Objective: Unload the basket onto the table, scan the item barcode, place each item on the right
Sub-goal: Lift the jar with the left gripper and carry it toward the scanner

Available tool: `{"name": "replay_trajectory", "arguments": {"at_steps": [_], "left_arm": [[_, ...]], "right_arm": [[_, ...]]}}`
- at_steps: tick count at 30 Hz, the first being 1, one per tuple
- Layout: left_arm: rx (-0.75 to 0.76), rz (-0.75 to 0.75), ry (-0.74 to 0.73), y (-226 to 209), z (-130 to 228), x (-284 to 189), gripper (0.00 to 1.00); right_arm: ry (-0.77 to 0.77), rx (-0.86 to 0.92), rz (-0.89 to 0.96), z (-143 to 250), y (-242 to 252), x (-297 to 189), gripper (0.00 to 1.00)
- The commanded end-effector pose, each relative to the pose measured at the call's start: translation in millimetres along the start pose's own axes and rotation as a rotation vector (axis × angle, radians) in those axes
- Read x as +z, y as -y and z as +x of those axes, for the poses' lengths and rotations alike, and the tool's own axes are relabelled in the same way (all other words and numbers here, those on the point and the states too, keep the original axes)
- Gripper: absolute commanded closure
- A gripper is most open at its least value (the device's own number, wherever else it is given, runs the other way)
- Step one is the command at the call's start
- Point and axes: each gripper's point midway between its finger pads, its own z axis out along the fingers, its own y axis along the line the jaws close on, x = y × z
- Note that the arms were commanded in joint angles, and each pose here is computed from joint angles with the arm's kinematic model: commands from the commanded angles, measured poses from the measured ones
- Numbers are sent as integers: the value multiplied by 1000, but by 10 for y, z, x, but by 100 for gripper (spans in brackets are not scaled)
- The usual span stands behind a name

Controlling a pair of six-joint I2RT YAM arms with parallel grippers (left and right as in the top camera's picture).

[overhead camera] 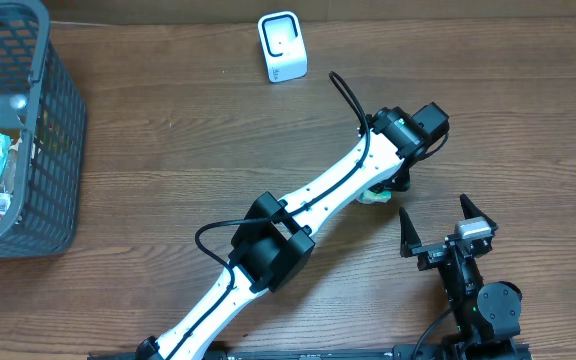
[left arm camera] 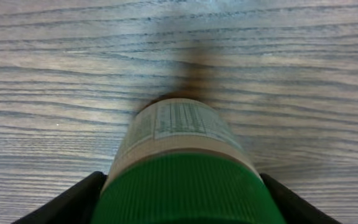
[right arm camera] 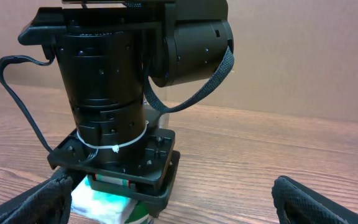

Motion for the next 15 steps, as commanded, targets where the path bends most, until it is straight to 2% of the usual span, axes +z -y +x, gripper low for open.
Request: {"name": "replay_trajectory", "arguments": {"at_steps": [1,3,8,15], "left_arm": [[-23,-9,14,-35,-51,-2,12],[-21,-2,5,-23,-35,-2,0],[14,40,-9,19,-62,-58,0],[99,209,29,6,-415,-621,0]], "right_arm": [[2,3,14,21,24,2,0],[2,3,14,21,24,2,0],[2,3,14,21,24,2,0],[2,3,14,21,24,2,0]]}}
